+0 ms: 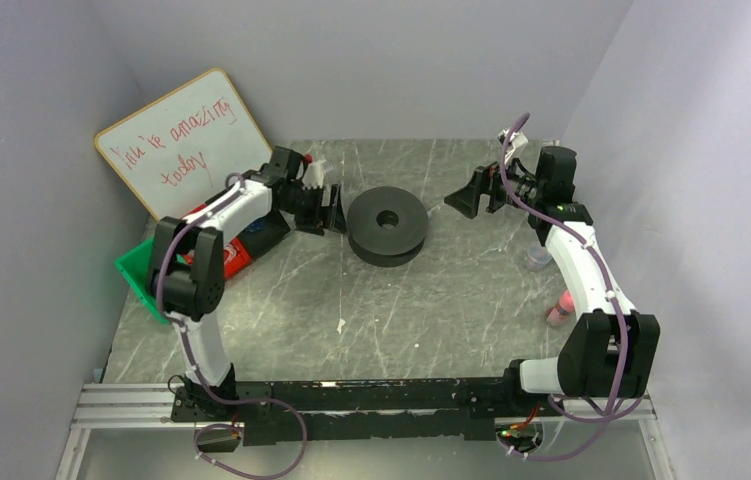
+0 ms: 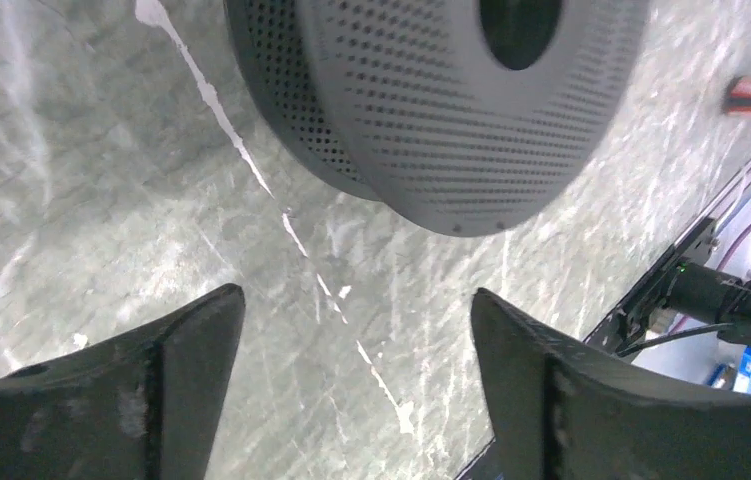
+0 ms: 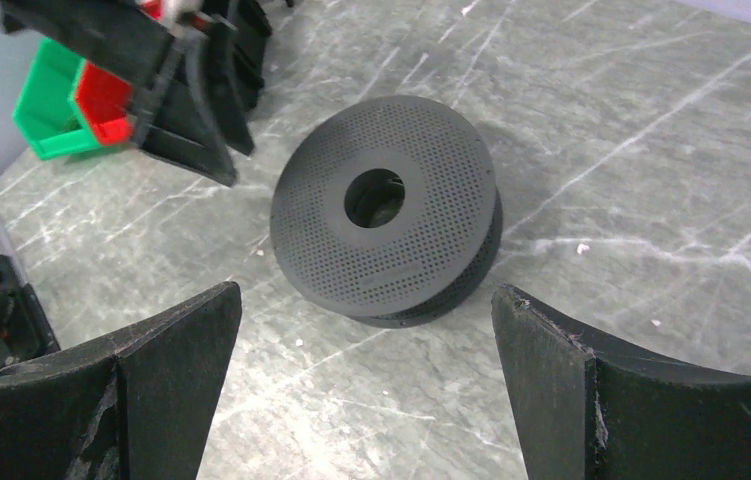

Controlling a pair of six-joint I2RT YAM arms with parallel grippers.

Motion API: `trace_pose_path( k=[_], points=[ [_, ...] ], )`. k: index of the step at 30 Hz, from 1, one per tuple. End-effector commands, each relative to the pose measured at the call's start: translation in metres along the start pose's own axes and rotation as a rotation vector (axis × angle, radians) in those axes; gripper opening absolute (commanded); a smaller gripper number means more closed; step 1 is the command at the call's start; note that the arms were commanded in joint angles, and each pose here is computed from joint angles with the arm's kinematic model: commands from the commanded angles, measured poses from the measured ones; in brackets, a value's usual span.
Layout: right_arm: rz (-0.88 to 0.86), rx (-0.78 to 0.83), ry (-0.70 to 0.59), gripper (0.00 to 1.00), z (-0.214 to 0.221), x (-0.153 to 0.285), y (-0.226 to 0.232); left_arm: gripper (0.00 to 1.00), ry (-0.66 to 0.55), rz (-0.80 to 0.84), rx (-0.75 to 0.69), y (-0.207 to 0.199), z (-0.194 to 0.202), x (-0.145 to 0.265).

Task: Wrap the cables
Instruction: Place the cable reel at the center of the board, then reset both arms

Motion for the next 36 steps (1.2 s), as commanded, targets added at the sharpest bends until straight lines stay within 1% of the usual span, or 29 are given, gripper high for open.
trace_pose_path(
  k=[1,2,6,9,14,17,21,25,28,30,33,36],
  points=[
    [0.091,0.096,-0.044,0.99,-0.023,0.016,0.010,0.93,-0.131,-0.051,-0.185,-0.023,-0.013,0.053],
    [0.108,0.094,-0.045,0.99,-0.025,0.019,0.012,0.94,-0.152,-0.061,-0.216,-0.028,-0.015,0.064],
    [0.128,0.112,-0.034,0.99,-0.035,0.032,0.024,0.94,-0.259,-0.129,-0.340,-0.051,-0.019,0.111],
    [0.134,0.158,0.002,0.99,-0.035,0.044,0.035,0.94,-0.296,-0.203,-0.427,-0.063,-0.014,0.144],
    [0.248,0.121,-0.025,0.99,-0.024,0.063,0.049,0.94,-0.340,-0.385,-0.433,-0.075,0.002,0.192],
    [0.319,0.115,-0.076,0.99,-0.019,0.077,0.061,0.94,-0.396,-0.427,-0.475,-0.080,0.022,0.213],
    [0.417,0.189,-0.166,0.99,-0.015,0.100,0.077,0.94,-0.439,-0.410,-0.539,-0.086,0.054,0.226],
    [0.493,0.288,-0.300,0.99,-0.005,0.122,0.094,0.94,-0.456,-0.444,-0.603,-0.086,0.082,0.236],
    [0.500,0.309,-0.267,0.99,0.005,0.128,0.099,0.94,-0.504,-0.519,-0.620,-0.083,0.102,0.244],
    [0.488,0.330,-0.249,0.99,0.013,0.132,0.103,0.94,-0.536,-0.558,-0.605,-0.080,0.115,0.246],
    [0.455,0.366,-0.240,0.99,0.030,0.135,0.107,0.94,-0.591,-0.585,-0.569,-0.079,0.133,0.248],
    [0.437,0.369,-0.219,0.99,0.043,0.137,0.110,0.94,-0.627,-0.580,-0.550,-0.075,0.151,0.243]
  ],
)
Point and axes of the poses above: each gripper's point midway between its finger pads, its own x axis back along the fingers, its own y axis along the line the jaws close on, z = x × y, the point moved 10 cm from there along x, back along the fingers, and after that the axes turned 5 degrees about -x, right-handed, at the moved point
